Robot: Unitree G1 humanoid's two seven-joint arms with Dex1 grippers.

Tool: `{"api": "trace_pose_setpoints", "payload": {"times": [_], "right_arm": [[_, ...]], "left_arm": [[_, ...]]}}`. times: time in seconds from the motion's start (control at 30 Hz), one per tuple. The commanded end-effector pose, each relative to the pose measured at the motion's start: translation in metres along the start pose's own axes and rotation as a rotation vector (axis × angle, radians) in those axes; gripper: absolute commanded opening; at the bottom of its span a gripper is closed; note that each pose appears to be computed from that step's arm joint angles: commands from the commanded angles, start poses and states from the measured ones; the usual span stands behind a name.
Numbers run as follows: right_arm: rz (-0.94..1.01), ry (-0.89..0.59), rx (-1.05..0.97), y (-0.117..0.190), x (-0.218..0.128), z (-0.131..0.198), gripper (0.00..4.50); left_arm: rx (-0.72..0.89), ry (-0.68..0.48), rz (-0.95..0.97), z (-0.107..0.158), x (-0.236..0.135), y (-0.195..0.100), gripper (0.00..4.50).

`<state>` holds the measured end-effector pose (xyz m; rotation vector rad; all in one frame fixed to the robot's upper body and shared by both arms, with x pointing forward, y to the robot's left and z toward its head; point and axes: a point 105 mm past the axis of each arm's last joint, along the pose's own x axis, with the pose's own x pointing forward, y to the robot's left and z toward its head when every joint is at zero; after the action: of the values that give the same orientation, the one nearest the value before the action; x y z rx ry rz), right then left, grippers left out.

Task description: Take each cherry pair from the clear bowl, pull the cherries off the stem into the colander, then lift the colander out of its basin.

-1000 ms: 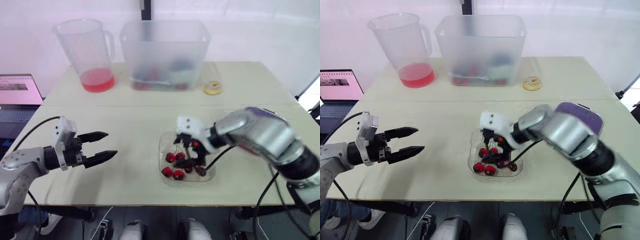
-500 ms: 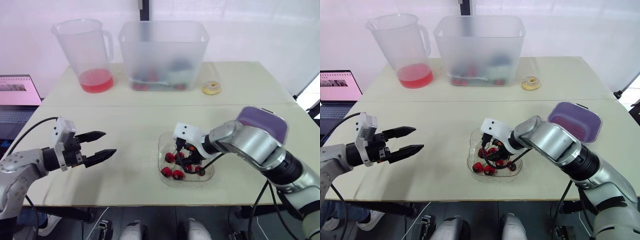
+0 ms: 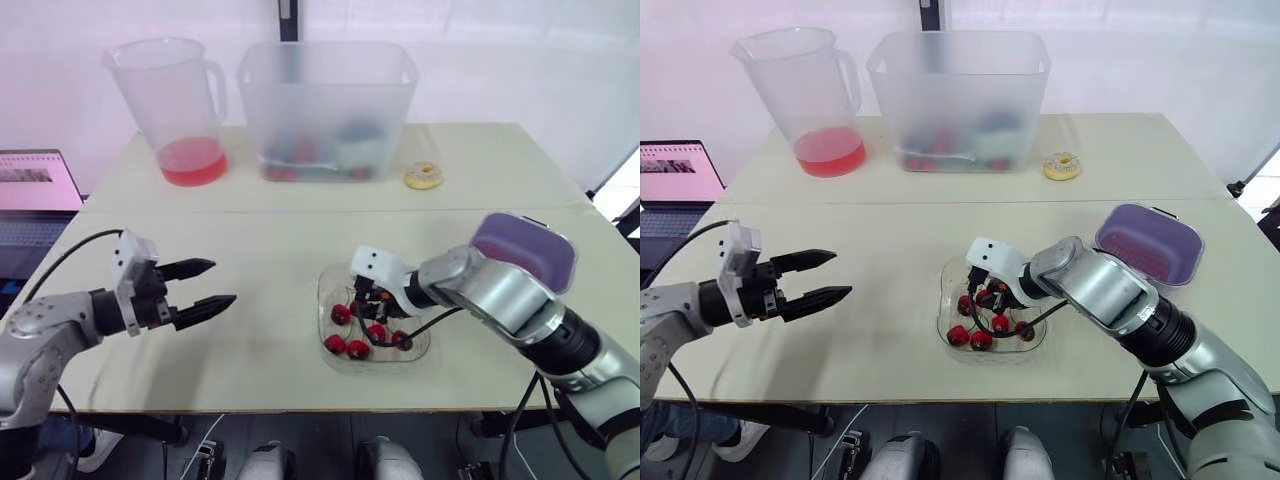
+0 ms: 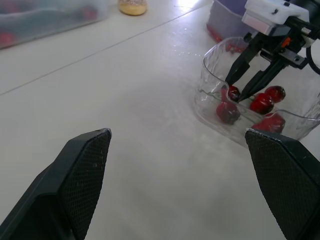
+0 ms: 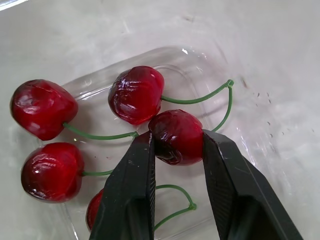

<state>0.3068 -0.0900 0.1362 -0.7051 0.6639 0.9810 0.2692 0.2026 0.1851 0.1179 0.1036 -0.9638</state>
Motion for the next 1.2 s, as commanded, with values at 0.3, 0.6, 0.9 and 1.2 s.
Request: {"api": "trace_pose_setpoints", "payload": {"times": [0.3, 0.6, 0.9, 1.2], "right_arm": [[0.079, -0.177, -0.445, 0.012, -0.065, 0.044, 1.38], [-0.368, -0.435, -1.012, -0.029, -0.124, 0.116, 1.38], [-0.828, -0.56, -1.279, -0.055, -0.134, 0.151, 1.38], [-0.895, -0.579, -1.318, -0.055, -0.132, 0.141, 1.38]], "left_arm": [[-0.032, -0.122, -0.006, 0.027, 0.006, 0.005, 4.5], [-0.25, -0.478, -0.025, 0.102, 0.035, 0.018, 4.5], [-0.267, -0.657, 0.023, 0.151, 0.093, 0.005, 4.5], [-0.332, -0.739, 0.034, 0.17, 0.126, -0.005, 4.5]]}}
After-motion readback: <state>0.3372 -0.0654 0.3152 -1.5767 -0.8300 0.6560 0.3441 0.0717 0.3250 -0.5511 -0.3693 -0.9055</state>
